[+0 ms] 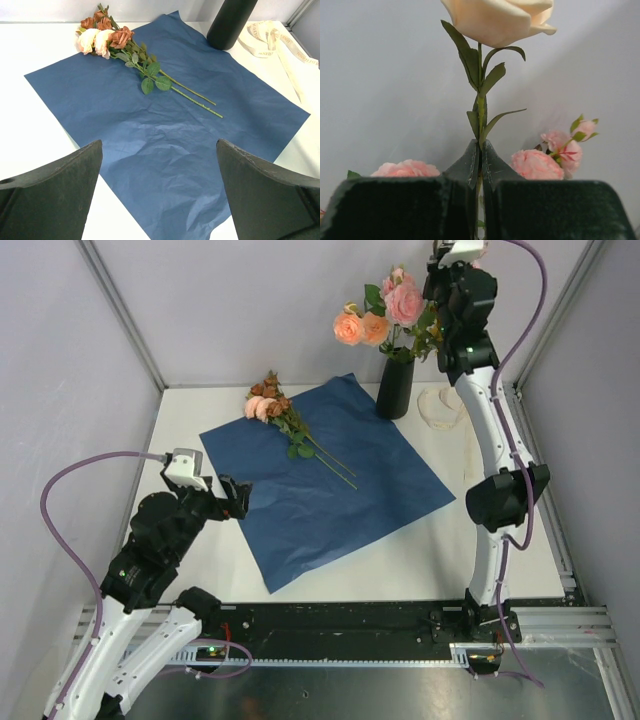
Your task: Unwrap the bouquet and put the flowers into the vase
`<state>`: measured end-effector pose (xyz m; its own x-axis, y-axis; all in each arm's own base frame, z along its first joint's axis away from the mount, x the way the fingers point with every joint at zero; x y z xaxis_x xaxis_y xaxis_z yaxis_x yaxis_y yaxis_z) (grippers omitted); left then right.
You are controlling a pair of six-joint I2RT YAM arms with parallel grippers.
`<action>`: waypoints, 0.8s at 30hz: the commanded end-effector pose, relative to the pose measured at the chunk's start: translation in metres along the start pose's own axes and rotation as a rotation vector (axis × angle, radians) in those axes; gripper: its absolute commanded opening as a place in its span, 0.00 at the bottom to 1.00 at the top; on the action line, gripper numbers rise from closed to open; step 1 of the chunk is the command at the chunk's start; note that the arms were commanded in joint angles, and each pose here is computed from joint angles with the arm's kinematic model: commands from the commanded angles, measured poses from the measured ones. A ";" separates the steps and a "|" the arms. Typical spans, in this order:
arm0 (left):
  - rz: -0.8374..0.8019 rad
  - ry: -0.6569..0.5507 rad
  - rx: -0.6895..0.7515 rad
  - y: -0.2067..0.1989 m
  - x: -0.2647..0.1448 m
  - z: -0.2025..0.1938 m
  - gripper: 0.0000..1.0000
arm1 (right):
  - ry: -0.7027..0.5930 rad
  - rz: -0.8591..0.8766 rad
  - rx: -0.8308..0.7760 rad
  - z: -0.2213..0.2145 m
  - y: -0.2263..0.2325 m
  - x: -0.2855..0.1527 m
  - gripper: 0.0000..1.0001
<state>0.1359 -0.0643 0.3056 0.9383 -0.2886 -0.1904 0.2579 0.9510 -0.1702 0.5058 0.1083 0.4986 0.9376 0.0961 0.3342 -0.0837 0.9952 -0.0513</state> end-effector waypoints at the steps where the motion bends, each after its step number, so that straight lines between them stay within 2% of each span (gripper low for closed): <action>1: 0.010 -0.013 0.011 0.000 0.003 0.001 1.00 | -0.042 0.029 -0.015 -0.011 0.010 0.011 0.00; 13: 0.016 -0.010 0.012 0.001 0.004 0.001 1.00 | 0.102 0.075 -0.002 -0.096 0.032 0.025 0.00; 17: 0.021 -0.011 0.012 0.001 0.004 0.001 1.00 | 0.109 0.059 0.009 -0.096 0.034 0.020 0.12; 24: 0.020 -0.018 0.011 0.001 0.002 0.002 1.00 | 0.105 0.023 0.062 -0.052 0.027 -0.010 0.39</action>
<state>0.1372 -0.0645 0.3046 0.9385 -0.2835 -0.1972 0.2526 0.9529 -0.1678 0.5583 0.1395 0.3754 0.9841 0.1406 0.1086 -0.1347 0.9891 -0.0600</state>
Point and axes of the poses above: each gripper's point midway between its finger pads, its own x axis out along the fingers, its own y axis along the line the jaws close on, z = x × y, the point moved 9 cm from there along -x, back along the fingers, and after that the axes turned 1 degree about x, right-handed, at the moved point
